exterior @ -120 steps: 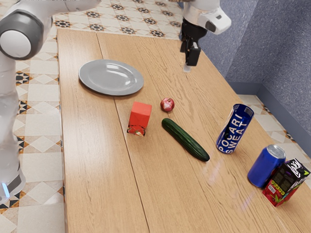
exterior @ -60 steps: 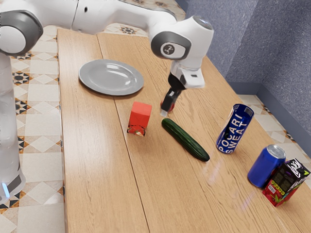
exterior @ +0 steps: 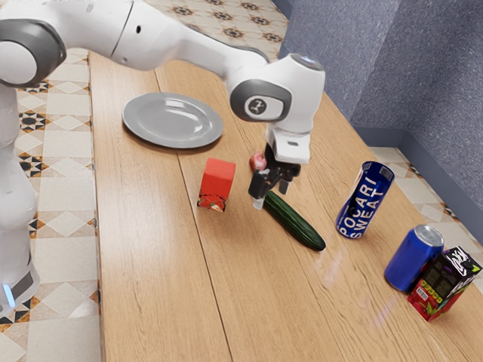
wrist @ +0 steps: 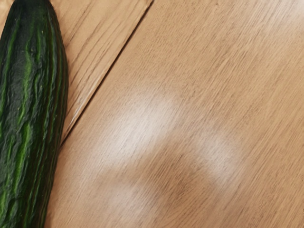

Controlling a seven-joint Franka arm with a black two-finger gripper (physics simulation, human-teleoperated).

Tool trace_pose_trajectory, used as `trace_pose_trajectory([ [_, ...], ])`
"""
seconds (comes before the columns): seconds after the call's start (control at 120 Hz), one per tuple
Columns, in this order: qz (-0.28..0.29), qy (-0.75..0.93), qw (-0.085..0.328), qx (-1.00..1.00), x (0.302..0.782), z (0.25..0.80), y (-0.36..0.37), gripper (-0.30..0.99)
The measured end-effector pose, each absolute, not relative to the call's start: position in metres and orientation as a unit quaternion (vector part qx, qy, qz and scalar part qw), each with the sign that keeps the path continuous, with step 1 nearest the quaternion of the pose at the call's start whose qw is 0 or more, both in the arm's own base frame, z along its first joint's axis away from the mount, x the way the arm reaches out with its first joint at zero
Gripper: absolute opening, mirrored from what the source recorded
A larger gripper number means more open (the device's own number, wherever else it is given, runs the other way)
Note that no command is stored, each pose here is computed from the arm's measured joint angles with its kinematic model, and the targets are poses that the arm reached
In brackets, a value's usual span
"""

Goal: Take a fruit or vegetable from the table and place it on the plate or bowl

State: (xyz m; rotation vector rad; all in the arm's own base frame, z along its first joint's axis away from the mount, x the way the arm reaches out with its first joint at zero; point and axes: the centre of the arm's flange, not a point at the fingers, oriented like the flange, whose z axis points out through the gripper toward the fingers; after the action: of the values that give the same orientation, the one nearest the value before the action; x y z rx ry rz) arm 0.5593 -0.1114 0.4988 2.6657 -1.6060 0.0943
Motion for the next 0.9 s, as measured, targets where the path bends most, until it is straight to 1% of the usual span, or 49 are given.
trace_pose_trajectory([
  [0.092,0.038,-0.549,0.013,0.835,0.561,0.498,-0.128,0.69],
  [0.175,0.054,-0.56,0.004,0.827,0.567,0.51,-0.121,0.69],
  [0.317,0.075,-0.55,-0.009,0.832,0.591,0.526,-0.068,0.69],
  [0.383,0.077,-0.54,-0.009,0.838,0.599,0.523,-0.038,0.69],
  [0.433,0.076,-0.54,-0.007,0.838,0.602,0.52,-0.029,0.69],
  [0.533,0.077,-0.559,0.001,0.826,0.611,0.512,-0.035,0.69],
  [0.683,0.079,-0.587,-0.005,0.806,0.621,0.511,-0.052,0.69],
  [0.825,0.072,-0.593,-0.002,0.802,0.627,0.499,-0.046,0.69],
  [0.9,0.065,-0.594,0.007,0.802,0.631,0.486,-0.04,0.69],
])
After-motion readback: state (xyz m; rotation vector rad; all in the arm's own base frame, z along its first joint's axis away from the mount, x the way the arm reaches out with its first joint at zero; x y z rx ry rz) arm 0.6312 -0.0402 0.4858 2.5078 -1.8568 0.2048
